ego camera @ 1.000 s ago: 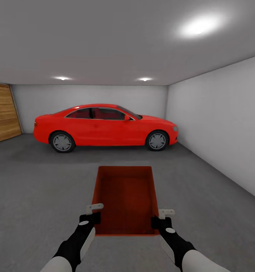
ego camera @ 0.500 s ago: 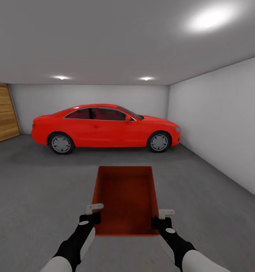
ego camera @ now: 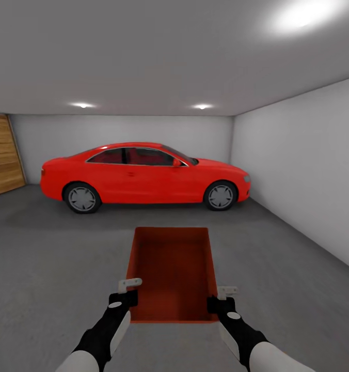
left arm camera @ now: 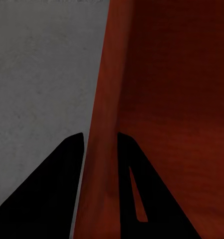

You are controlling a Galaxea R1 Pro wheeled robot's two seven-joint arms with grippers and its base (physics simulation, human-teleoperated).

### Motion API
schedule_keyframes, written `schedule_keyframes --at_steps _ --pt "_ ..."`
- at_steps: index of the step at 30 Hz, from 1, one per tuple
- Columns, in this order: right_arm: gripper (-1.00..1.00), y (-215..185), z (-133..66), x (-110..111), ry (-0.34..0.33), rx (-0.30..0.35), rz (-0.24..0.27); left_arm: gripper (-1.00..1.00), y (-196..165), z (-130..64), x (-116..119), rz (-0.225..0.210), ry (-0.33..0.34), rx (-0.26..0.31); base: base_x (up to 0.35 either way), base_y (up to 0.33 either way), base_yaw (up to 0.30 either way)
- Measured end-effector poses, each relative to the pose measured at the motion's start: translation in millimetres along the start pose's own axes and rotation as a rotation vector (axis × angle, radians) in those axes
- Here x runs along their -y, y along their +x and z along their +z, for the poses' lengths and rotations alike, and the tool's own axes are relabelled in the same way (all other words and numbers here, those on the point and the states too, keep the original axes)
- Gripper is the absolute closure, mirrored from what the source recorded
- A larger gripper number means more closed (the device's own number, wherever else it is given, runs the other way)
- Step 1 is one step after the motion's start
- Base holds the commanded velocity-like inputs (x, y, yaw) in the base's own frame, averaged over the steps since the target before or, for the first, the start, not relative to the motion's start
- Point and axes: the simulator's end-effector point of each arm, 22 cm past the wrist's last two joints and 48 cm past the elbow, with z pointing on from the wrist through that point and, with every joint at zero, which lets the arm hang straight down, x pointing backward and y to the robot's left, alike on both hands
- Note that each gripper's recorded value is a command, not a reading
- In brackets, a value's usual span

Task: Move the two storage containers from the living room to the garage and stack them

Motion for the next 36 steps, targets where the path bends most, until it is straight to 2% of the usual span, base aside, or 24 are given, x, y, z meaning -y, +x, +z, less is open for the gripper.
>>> schedule_keyframes --at_steps 36 --pt "1.0 1.4 0.0 -0.3 -0.001 -0.008 -0.003 1.0 1.9 0.0 -0.5 -0.001 -0.002 -0.007 0.322 0.08 0.0"
